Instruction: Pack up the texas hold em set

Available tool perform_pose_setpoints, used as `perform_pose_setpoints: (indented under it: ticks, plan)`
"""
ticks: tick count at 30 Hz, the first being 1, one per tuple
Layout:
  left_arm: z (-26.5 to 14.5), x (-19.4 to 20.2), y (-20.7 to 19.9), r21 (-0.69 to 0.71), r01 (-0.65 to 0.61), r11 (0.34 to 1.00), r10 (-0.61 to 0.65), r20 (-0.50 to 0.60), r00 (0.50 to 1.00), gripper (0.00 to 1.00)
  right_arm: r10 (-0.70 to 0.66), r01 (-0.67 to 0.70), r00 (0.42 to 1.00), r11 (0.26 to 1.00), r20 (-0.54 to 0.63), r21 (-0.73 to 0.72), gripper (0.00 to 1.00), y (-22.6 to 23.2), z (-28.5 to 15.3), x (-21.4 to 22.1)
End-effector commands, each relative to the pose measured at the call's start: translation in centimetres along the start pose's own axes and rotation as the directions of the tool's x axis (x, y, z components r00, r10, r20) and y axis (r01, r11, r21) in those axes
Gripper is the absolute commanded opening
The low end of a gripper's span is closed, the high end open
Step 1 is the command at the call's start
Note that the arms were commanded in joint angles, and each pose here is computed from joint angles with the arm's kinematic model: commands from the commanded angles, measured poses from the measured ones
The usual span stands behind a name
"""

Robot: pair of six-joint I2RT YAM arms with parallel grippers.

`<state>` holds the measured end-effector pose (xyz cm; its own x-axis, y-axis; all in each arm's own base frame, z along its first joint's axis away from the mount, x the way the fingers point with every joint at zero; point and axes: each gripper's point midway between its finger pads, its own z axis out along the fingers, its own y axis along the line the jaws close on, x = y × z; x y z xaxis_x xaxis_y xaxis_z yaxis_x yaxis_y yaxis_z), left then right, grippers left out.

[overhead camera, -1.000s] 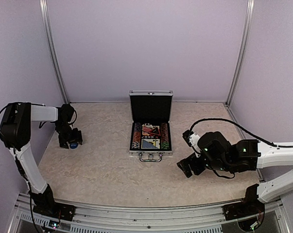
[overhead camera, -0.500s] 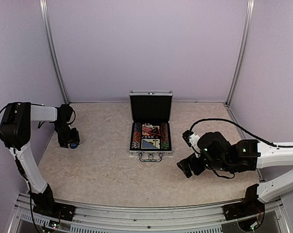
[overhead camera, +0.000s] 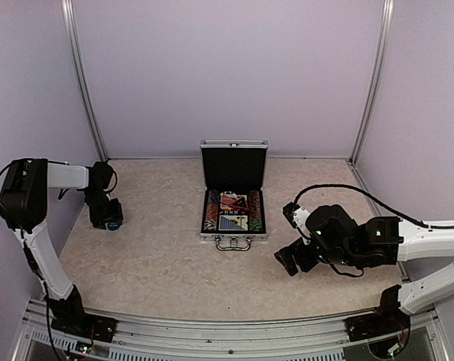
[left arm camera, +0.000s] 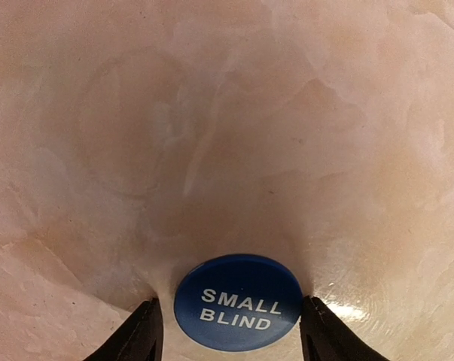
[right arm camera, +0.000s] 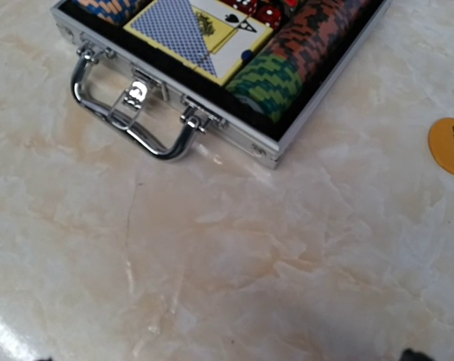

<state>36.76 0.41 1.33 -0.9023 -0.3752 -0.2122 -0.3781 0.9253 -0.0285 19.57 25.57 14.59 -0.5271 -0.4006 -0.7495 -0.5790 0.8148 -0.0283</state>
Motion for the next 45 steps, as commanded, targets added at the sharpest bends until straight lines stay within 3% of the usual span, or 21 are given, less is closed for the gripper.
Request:
perform_pose_setpoints:
  ticks: [1,10,14,32,45]
  plan:
    - [2.4,2.2,0.1,-0.007,-0.005,1.0,0.004,-0.066,0.998,0.61,0.008,-0.008,1.0,1.0,0.003,0.017,1.0,-0.5,0.1,0.1]
    - [2.5,2.3,-0.3,0.001,-0.004,1.0,0.005,-0.068,0.998,0.44,0.01,-0.01,1.0,1.0,0.006,0.02,1.0,-0.6,0.0,0.1]
    - [2.5,2.3,-0.5,0.01,-0.007,1.0,0.008,-0.067,0.998,0.42,0.012,-0.013,1.0,1.0,0.006,0.019,1.0,-0.7,-0.1,0.1]
    - [-0.8,1.4,-4.9,0.082,-0.07,0.994,0.071,-0.004,0.997,0.41,0.018,-0.018,1.0,1.0,0.006,0.025,1.0,-0.8,-0.2,0.1]
    - [-3.4,2.0,-10.9,0.158,-0.151,0.976,0.149,0.03,0.988,0.41,0.021,-0.021,1.0,0.999,0.002,0.035,1.0,-1.0,-0.1,0.3]
